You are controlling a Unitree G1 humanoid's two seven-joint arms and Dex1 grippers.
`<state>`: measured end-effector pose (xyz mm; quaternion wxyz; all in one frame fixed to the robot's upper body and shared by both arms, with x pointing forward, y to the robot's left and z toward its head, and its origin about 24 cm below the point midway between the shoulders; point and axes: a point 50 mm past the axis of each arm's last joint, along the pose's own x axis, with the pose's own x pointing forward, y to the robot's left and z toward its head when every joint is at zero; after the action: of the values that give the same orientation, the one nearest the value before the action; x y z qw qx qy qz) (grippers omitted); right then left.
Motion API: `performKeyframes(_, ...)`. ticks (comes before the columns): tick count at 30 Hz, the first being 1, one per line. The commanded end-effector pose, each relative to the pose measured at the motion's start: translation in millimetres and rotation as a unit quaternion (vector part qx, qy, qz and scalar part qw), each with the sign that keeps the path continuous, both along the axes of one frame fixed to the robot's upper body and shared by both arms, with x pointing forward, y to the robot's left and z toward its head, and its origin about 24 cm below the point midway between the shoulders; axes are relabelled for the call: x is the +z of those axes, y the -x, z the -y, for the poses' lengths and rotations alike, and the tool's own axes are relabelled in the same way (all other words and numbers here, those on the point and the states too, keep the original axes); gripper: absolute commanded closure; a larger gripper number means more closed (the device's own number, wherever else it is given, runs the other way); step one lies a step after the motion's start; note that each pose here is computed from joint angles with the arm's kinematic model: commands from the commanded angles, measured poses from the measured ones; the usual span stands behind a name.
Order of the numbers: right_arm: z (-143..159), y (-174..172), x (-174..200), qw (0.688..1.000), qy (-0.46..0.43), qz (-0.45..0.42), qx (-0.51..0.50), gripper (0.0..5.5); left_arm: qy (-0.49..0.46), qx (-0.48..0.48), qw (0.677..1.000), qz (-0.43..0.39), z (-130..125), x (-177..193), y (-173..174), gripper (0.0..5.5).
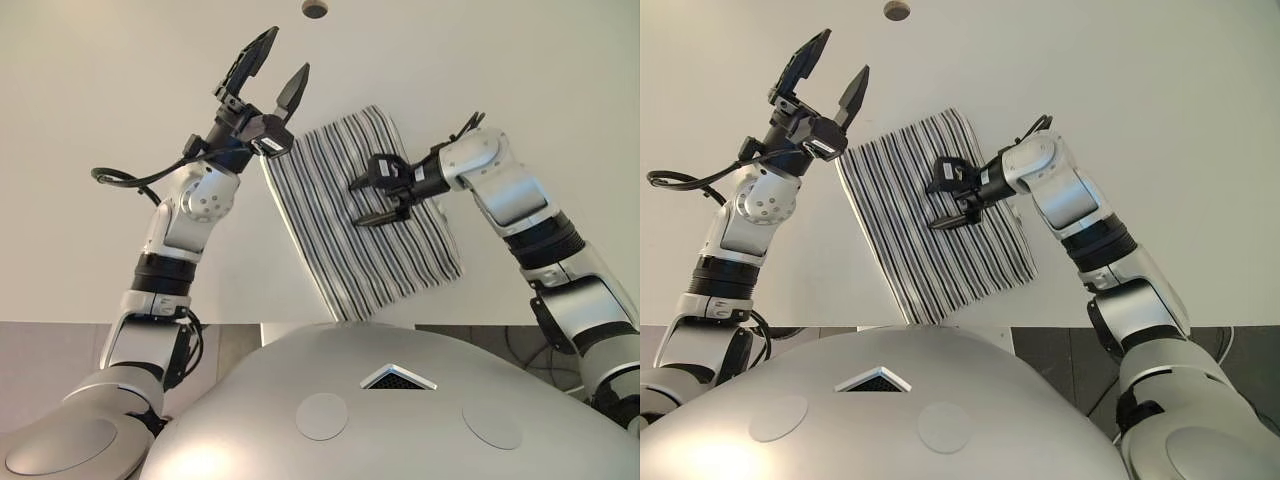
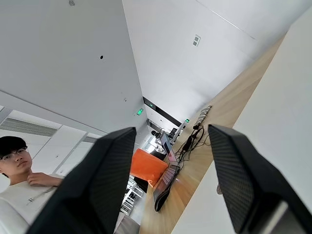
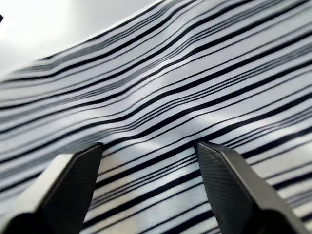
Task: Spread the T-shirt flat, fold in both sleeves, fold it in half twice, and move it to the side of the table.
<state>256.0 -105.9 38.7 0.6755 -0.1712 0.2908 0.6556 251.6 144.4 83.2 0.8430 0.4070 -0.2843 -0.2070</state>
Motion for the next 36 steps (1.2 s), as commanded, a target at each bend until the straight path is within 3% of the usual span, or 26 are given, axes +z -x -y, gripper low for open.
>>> performKeyframes(1, 16.5, -7.3, -5.7, 0.997, 0.023, -0.003, -0.068, 1.99, -0.041, -0.003, 0.999, 0.016, -2.4, 3.5, 1.7, 2.77)
performKeyframes(6, 27.5, -11.9, -10.1, 0.991, 0.018, 0.002, -0.133, 1.99, -0.09, -0.033, 0.995, 0.007, -1.4, -2.3, 10.3, 2.77)
performKeyframes(12, 23.6, -9.2, 17.6, 0.977, -0.09, 0.025, -0.193, 1.99, -0.209, -0.165, 0.964, -0.02, -14.9, -28.0, 71.9, 2.77)
performKeyframes(15, 59.7, -15.4, 61.9, 0.941, -0.163, 0.104, -0.279, 1.99, -0.234, -0.244, 0.939, -0.069, -29.7, -33.3, 116.1, 2.77)
performKeyframes(19, 111.0, -3.7, 96.4, 0.904, -0.179, 0.166, -0.352, 1.99, -0.282, -0.302, 0.899, -0.143, -44.1, -45.4, 151.1, 2.77)
performKeyframes(25, 132.8, 8.0, 115.0, 0.893, -0.163, 0.199, -0.369, 1.99, -0.334, -0.312, 0.878, -0.143, -33.3, -64.5, 155.6, 2.77)
performKeyframes(36, 123.0, 13.7, 103.7, 0.903, -0.136, 0.203, -0.354, 1.99, -0.357, -0.289, 0.881, -0.114, -10.7, -84.9, 131.4, 2.77)
